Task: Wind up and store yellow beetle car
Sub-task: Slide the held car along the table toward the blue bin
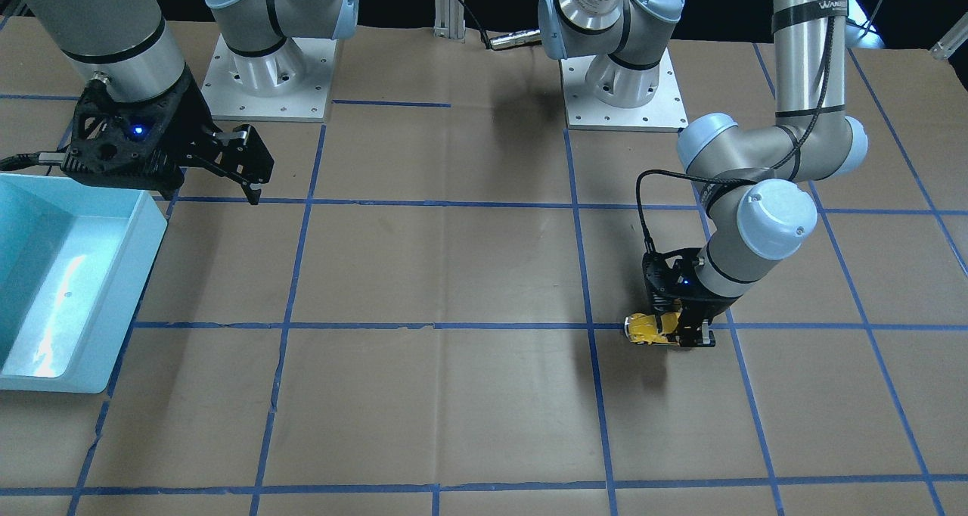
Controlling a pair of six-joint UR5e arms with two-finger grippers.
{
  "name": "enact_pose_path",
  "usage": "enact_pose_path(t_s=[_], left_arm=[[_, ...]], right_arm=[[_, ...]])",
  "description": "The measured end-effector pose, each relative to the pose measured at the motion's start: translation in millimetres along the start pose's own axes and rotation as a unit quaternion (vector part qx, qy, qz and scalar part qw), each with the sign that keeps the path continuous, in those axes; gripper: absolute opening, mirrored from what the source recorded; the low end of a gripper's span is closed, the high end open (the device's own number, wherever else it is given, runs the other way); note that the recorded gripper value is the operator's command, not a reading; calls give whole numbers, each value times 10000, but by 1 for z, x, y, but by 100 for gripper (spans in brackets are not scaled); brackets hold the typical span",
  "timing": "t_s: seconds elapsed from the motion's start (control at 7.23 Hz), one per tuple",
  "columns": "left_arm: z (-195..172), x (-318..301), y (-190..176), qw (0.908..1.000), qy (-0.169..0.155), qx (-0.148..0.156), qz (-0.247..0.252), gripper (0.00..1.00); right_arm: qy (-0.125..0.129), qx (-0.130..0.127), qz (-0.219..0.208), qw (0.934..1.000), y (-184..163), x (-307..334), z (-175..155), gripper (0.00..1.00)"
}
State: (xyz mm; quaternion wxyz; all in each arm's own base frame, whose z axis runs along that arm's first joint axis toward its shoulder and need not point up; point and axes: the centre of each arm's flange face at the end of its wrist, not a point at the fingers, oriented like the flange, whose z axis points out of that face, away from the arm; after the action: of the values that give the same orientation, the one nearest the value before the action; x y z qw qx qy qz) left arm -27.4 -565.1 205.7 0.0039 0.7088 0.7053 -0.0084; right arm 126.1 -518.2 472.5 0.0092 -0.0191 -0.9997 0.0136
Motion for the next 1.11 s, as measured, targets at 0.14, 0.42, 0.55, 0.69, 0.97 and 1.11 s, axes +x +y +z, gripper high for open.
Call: enact_pose_path(t_s=[0.14,0.42,0.55,0.69,0.97,1.11], left_arm=[[-2,0,-22,9998,-34,116,145,27],[-2,1,-48,9994,-50,328,73,27],[-3,-1,-60,9988,-65,478,-75,27],[-5,-3,-72,9982,-93,572,-157,27],[-9,-7,-86,9971,-121,634,-413,27],[-8,-7,-88,9964,-114,653,-531,29]], right_arm=[[2,6,2,10000,0,0,-1,100],[-12,8,-4,10000,0,-1,0,100],[-23,15,-5,10000,0,-1,-1,100],[-33,25,-8,10000,0,-2,-1,100],[-39,22,-13,10000,0,-2,-1,100],[-38,20,-13,10000,0,-2,-1,100]])
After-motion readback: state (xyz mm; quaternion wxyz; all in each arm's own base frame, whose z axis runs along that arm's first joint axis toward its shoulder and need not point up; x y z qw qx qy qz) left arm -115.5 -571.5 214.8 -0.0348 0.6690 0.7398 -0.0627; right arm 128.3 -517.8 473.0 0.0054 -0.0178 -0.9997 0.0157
